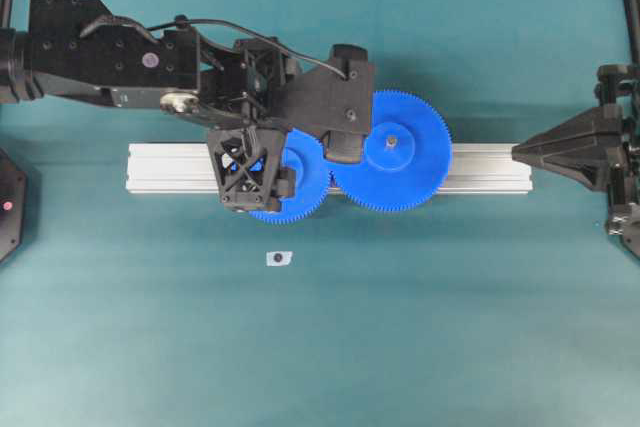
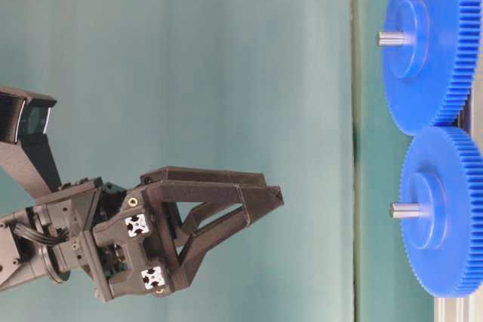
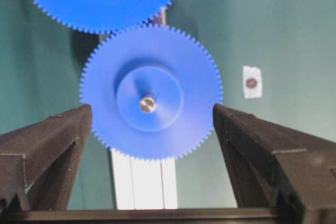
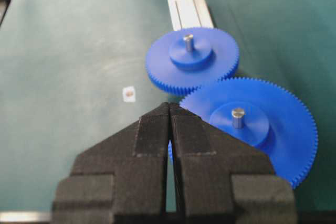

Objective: Insert the small gear onto the shaft.

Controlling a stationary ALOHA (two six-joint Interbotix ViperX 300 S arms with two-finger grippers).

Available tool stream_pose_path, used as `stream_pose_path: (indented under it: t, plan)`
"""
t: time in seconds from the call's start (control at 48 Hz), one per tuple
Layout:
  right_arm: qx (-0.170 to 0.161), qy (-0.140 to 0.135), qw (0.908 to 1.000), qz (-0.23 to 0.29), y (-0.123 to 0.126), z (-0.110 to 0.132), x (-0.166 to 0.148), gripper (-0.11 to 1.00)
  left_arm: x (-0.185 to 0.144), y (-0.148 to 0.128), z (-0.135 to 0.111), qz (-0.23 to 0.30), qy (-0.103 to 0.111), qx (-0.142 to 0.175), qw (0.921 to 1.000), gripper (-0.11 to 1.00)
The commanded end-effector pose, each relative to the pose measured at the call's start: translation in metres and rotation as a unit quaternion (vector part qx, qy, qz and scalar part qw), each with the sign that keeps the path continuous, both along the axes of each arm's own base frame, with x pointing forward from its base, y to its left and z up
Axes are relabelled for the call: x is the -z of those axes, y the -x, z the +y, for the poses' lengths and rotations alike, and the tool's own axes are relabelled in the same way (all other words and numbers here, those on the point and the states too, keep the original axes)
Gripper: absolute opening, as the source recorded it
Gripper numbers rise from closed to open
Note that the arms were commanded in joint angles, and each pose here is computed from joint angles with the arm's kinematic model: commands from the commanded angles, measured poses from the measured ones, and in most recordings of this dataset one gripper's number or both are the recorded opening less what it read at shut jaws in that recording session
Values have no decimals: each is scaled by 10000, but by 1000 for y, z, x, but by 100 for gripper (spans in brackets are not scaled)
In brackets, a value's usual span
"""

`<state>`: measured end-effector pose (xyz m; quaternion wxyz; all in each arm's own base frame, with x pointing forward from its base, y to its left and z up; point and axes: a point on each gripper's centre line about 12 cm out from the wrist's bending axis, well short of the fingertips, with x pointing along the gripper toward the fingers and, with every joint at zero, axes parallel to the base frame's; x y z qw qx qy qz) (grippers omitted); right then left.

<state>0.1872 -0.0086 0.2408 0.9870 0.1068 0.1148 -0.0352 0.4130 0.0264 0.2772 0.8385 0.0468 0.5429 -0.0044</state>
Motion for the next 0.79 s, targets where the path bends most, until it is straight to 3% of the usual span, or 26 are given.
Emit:
stream_pose_path:
  t: [0.0,0.77]
  plan:
    - [23,-55,9999,-95,-2,0,-6,4,-17,2,-1,-230,-10,9,9997,88]
    - [23,-56,10000,-79,-2,0,-5,4,-23,10,-5,4,34,-31,10000,88]
